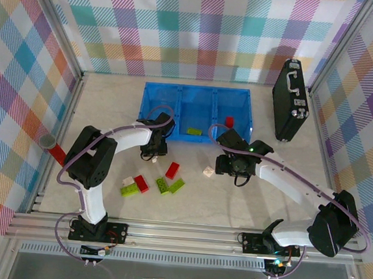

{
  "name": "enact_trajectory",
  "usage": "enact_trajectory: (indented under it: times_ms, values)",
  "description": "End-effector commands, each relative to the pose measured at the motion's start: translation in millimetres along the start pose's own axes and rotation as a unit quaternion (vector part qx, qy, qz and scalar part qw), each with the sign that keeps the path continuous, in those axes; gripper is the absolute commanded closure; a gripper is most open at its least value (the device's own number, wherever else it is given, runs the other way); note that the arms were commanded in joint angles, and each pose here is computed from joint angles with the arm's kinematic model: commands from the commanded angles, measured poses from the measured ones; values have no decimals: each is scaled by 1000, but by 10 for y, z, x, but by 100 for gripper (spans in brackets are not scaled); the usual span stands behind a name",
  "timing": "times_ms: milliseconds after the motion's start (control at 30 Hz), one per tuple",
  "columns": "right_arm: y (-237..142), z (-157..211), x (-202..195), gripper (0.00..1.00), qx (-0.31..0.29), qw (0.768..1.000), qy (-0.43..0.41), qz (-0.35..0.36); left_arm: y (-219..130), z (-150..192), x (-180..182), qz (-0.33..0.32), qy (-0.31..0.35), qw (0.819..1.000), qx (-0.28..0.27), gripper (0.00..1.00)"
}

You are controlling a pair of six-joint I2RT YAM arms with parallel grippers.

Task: Sort the legos into containers by color
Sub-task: Pick up the lego from the center of the table.

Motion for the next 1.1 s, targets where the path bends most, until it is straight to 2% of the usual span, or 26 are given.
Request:
enact_trajectory:
  times_ms: [0, 333, 633, 1067]
  values:
    - [-29, -30, -12, 31, -1, 1000, 3, 6, 93, 62, 21, -1, 0, 1000, 18, 59]
    - [-14, -27, -11, 31, 2, 1000, 4, 8, 124, 124, 15, 8, -2, 1000, 29, 63]
    - [-36, -35, -5, 31, 1, 1000, 7, 6, 55, 197, 30, 18, 7, 999, 36, 61]
    - [-49, -28, -9, 31, 2, 1000, 9, 5, -51, 217, 24, 25, 12, 999, 32, 67]
Point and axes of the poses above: each hand's point on the last joint's axis, 136 mm out from that joint toward the fingers, its own y axis out along the fingers, its own x axis along the line the jaws close on, z = x × y, the point moved 6 cm from there along -y, back along the fingers, and after that the axes turned 11 degrees about y, right-handed, at the moved point
